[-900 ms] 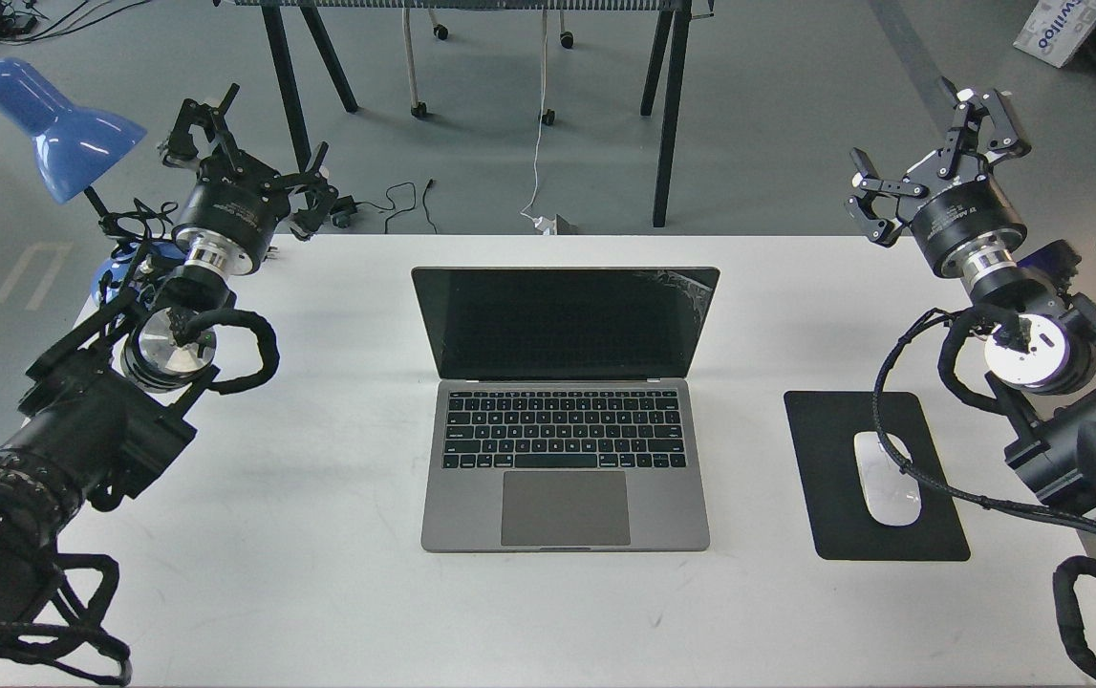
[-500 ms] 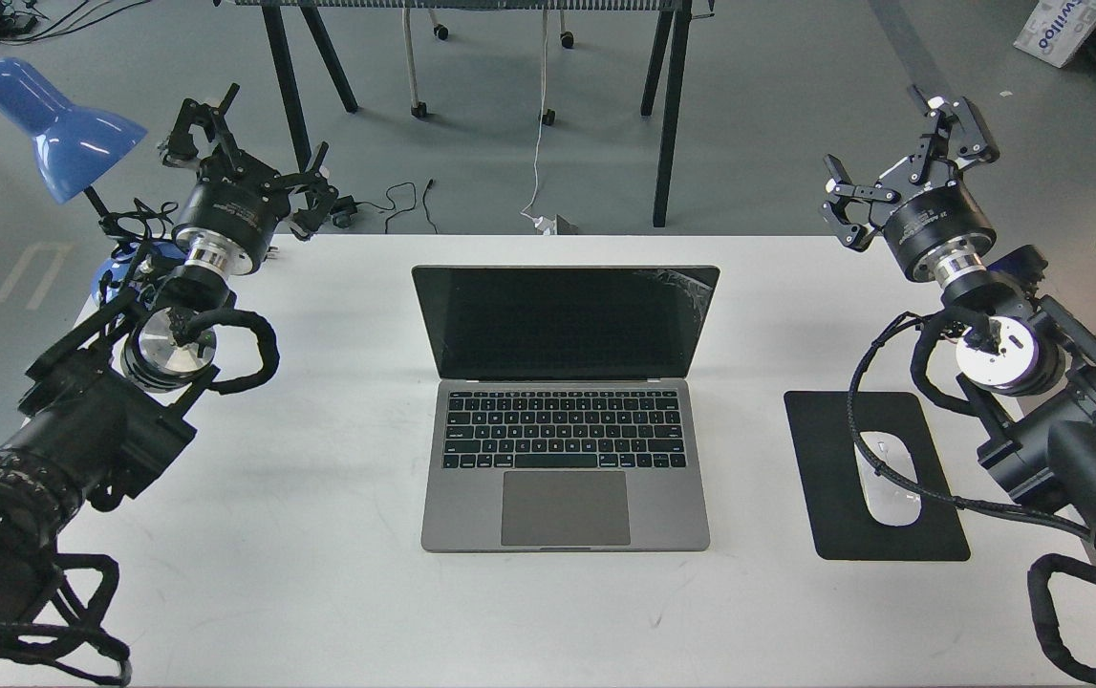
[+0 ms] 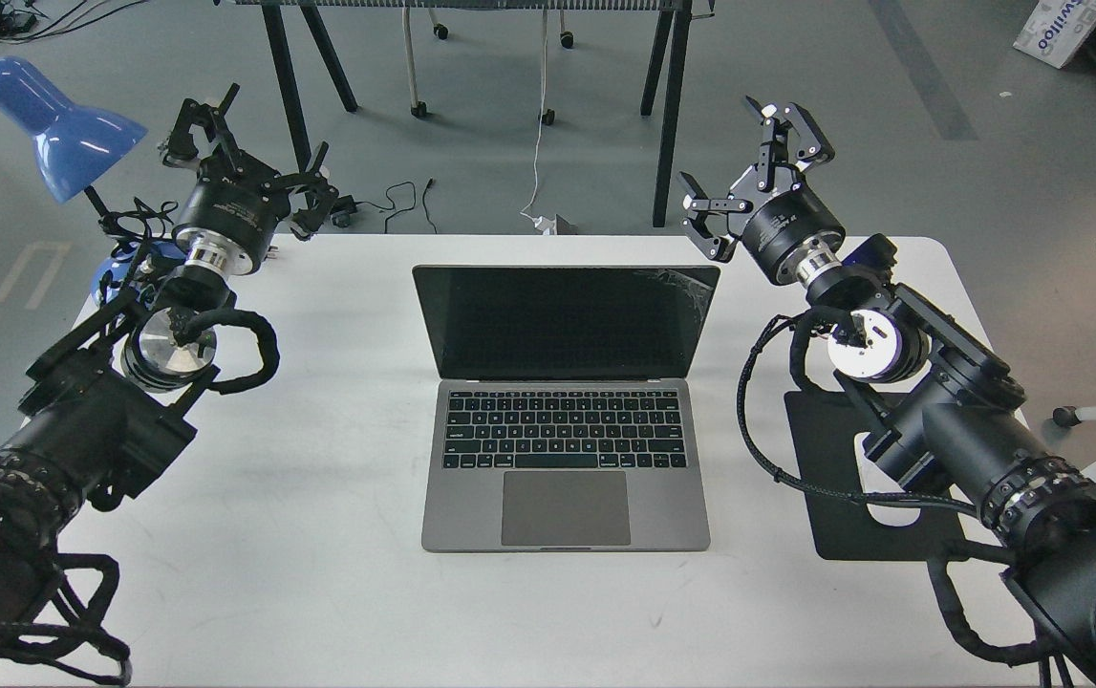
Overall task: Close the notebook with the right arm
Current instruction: 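Push the laptop screen down with the right gripper until it shuts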
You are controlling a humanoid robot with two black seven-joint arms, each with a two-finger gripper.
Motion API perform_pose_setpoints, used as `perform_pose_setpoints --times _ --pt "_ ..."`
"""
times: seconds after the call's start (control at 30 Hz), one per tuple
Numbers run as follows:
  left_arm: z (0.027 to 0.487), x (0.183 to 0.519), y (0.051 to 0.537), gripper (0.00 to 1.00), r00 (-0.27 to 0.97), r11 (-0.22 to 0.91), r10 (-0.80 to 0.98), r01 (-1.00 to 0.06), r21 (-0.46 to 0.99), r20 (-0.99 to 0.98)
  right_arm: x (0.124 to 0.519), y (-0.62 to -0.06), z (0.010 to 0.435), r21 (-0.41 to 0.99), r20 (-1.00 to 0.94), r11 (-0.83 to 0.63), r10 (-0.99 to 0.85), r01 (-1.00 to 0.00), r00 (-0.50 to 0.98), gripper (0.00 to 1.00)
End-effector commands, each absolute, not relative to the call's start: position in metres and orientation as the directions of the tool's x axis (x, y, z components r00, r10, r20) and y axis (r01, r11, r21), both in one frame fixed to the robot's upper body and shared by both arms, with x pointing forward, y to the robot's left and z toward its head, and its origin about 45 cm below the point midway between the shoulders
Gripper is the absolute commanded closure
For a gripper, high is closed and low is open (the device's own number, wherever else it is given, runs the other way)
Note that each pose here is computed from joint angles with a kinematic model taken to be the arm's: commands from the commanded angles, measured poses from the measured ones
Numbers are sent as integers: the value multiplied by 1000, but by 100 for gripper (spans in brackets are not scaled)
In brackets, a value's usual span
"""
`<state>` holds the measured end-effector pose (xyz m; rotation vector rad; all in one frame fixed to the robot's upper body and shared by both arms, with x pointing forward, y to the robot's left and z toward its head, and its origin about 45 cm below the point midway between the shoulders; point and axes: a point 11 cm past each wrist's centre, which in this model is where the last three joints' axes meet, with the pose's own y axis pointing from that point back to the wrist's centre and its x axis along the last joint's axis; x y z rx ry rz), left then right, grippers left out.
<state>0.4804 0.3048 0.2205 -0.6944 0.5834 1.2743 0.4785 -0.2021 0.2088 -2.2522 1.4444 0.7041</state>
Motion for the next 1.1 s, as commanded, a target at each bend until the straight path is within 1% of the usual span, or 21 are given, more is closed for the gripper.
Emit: perform_pose_setpoints --times 0.0,0.07,0.13,0.27,0.5,0.63,0.8,1.07 --pt "220 480 305 0 201 144 651 -979 -141 -732 465 -178 204 -19 -559 -501 -712 -865 425 0" --pt "220 480 305 0 201 144 651 -979 -141 -732 455 -173 200 -16 -553 -537 -698 -843 455 0" --pt "221 480 305 0 203 145 650 -979 -142 -732 443 -185 196 -3 -533 -558 -701 -830 474 0" --pt "221 480 305 0 203 145 650 -979 -142 -732 420 -184 183 36 -505 -619 -689 -785 520 0" --pt "220 480 305 0 201 144 651 -979 -141 -732 387 -192 145 183 -447 -676 -704 -714 552 0" --pt "220 480 304 0 203 146 651 -979 -141 -732 366 -187 119 271 -424 -708 -696 -652 579 0" --pt "221 480 305 0 203 145 650 -979 -142 -732 343 -184 91 364 -389 -723 -690 -586 610 0" --pt "221 480 305 0 202 144 651 -979 -142 -732 325 -186 71 435 -332 -727 -678 -531 656 0"
